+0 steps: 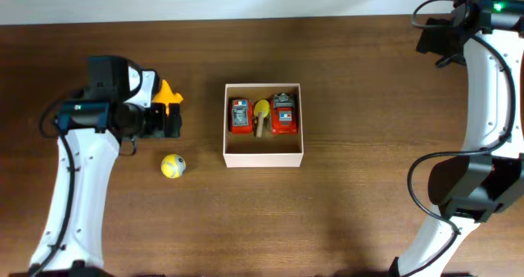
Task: Pack container
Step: 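Move the left gripper to the orange rubber toy and grasp it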
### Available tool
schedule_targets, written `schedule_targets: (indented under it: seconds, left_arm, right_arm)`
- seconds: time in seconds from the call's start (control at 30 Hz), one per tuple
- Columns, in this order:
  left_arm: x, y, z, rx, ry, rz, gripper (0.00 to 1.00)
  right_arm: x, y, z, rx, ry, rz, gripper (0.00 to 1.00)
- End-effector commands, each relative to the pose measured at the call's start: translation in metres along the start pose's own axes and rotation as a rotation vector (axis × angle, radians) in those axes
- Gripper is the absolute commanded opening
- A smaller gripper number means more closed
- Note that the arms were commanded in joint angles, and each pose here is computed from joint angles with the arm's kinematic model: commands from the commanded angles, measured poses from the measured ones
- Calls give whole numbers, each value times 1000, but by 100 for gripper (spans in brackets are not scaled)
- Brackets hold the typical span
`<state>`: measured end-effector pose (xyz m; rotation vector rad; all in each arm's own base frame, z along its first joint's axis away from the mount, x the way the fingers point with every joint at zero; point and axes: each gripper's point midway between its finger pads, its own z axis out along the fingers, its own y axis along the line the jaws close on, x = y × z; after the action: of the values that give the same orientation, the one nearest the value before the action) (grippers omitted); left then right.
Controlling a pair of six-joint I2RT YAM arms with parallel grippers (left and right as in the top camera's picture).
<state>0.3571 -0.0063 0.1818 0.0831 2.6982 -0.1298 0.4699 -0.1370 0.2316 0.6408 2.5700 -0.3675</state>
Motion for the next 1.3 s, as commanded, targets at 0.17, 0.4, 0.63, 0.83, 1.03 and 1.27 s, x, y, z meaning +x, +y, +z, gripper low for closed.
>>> schedule_targets:
  seconds: [0.17, 0.4, 0.63, 0.83, 1.03, 1.27]
  left_arm:
    - [-42, 41, 48, -192, -34, 357, 99]
    - [-43, 47, 103, -176, 23, 495, 99]
    - [-46, 52, 139, -176, 25, 494, 99]
    - [-29, 56, 170, -154, 92, 488, 99]
    - [-15, 57, 189, -137, 142, 486, 79]
    - [-16, 58, 189, -138, 140, 486, 41]
  right_arm:
    - [0, -1, -2, 1, -5, 10, 99]
    - [0, -1, -2, 2, -5, 10, 99]
    - [0, -1, -2, 2, -5, 10, 99]
    - [0, -1, -2, 2, -5, 10, 99]
    - [0, -1, -2, 2, -5, 10, 99]
    - [0, -1, -2, 2, -5, 10, 99]
